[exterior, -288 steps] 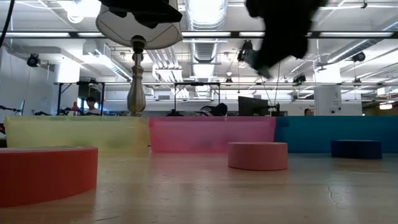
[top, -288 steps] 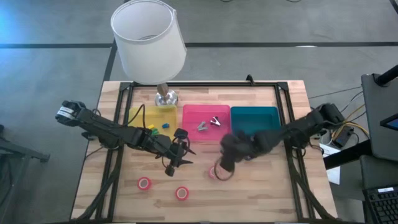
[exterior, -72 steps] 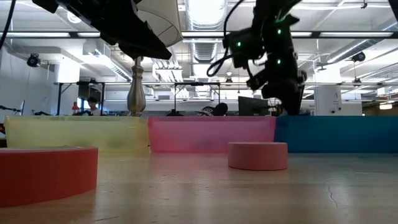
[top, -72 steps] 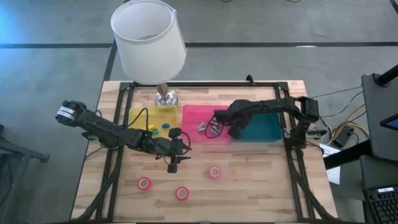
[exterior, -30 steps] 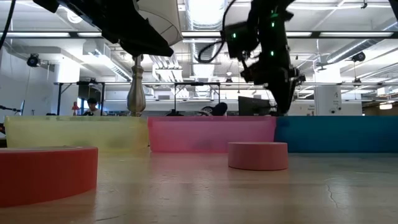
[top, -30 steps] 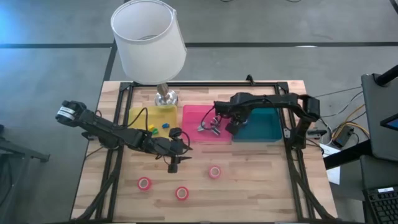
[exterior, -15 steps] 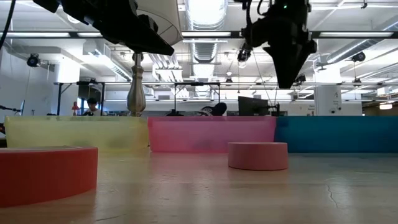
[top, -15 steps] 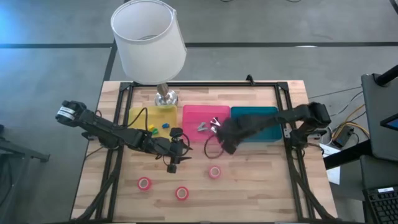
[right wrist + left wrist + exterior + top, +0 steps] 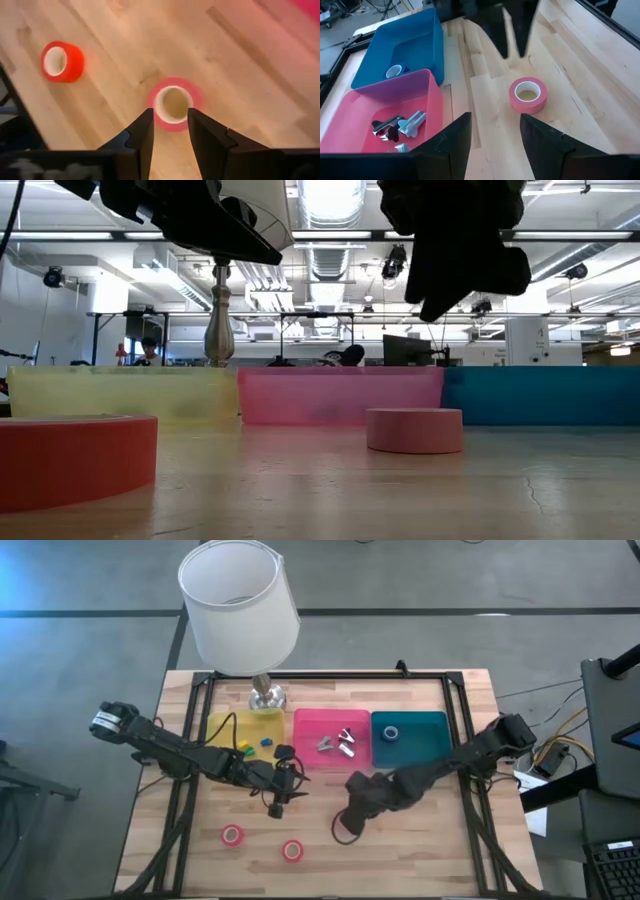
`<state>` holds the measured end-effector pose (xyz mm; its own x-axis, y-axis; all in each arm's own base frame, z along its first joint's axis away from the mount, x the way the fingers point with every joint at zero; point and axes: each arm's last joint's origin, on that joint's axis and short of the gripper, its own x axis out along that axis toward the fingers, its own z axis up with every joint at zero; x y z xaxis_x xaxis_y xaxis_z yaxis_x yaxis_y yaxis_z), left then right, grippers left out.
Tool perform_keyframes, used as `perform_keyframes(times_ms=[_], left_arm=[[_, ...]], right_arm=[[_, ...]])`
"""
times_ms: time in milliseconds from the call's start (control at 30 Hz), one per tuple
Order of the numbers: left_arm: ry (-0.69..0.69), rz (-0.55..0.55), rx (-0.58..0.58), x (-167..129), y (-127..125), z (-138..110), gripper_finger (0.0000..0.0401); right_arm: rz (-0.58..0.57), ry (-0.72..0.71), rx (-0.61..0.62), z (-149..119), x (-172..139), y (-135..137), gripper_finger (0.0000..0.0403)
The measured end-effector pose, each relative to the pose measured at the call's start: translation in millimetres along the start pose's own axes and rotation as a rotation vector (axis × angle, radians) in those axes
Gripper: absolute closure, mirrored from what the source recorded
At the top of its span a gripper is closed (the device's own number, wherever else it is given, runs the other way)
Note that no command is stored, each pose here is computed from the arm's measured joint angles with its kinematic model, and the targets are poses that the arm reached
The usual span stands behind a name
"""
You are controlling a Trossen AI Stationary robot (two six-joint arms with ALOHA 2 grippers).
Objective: Pick and place Stapler, Stapler remover, tape
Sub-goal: Put the pink tape into the blue bin
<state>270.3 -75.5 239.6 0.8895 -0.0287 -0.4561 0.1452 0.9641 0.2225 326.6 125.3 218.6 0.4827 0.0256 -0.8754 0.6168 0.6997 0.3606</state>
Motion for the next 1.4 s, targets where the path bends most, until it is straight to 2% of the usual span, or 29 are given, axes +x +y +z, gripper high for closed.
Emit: perform_keyframes(times_ms=[300, 667, 900, 1100, 1400], left_arm=[[0.000, 0.000, 0.028, 0.0, 0.0, 0.1, 0.0229], [0.000, 0.000, 0.017, 0.0, 0.0, 0.1, 0.0229], [0.000, 0.000, -0.019, 0.0, 0.0, 0.1, 0.0229], [-0.001, 0.000, -0.031, 0.0, 0.0, 0.3, 0.0229], [-0.021, 0.002, -0.039, 0.0, 0.3, 2.2, 0.0229]], right_arm=[[0.088, -0.031, 0.003, -15.6, 22.9, -9.8, 0.0284], [0.048, -0.014, -0.013, -23.7, 32.8, -23.9, 0.0258], [0.017, -0.003, -0.019, -30.4, 40.5, -36.0, 0.0259], [0.062, -0.027, -0.086, -29.9, 53.9, -29.8, 0.0257], [0.023, -0.036, -0.181, -24.6, 58.0, -19.7, 0.0256]])
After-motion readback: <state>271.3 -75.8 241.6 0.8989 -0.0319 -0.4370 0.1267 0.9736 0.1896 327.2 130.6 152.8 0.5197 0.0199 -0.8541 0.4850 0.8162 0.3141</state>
